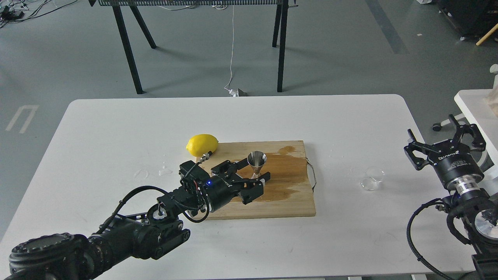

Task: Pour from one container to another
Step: 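Lower the jigger onto the board center and open the left gripper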

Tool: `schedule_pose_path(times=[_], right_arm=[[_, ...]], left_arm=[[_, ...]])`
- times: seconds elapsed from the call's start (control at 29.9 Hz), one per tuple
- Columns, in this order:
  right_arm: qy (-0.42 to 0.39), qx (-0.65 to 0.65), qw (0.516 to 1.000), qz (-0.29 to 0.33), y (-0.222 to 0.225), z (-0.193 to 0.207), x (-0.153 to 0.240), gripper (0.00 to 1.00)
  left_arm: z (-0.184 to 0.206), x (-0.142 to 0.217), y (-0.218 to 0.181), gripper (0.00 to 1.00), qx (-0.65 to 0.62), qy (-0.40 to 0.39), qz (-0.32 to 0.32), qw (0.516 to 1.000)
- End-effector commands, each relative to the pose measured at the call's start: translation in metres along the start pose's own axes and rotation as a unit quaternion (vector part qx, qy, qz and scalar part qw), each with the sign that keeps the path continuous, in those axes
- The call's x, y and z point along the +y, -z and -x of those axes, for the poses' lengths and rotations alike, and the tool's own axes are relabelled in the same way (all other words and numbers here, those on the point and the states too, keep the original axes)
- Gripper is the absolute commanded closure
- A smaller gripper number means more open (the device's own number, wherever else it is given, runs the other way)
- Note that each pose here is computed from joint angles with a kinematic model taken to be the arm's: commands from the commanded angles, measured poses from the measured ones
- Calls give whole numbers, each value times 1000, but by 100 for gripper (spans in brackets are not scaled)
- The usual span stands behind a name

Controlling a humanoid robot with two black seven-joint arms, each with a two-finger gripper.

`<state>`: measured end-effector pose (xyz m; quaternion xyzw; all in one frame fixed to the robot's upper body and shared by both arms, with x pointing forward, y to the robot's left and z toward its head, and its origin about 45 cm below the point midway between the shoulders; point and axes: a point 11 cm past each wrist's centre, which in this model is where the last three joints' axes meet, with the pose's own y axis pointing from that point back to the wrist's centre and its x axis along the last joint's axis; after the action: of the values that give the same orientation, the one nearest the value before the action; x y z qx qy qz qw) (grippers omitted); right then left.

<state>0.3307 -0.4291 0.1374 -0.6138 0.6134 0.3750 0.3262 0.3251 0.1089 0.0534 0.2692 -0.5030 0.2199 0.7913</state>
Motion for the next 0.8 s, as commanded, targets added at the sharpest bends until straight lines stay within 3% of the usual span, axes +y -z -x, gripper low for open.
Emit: schedule_pose_path(times=[0.0, 0.77], right_arm=[[-1, 0, 1000, 0, 0, -1, 1, 1], [1, 0, 1000, 0, 0, 0, 0, 1]], left_arm=[[1, 1, 0, 9, 1, 1, -1, 1000], [16, 8, -2, 9, 17, 8, -8, 1000]])
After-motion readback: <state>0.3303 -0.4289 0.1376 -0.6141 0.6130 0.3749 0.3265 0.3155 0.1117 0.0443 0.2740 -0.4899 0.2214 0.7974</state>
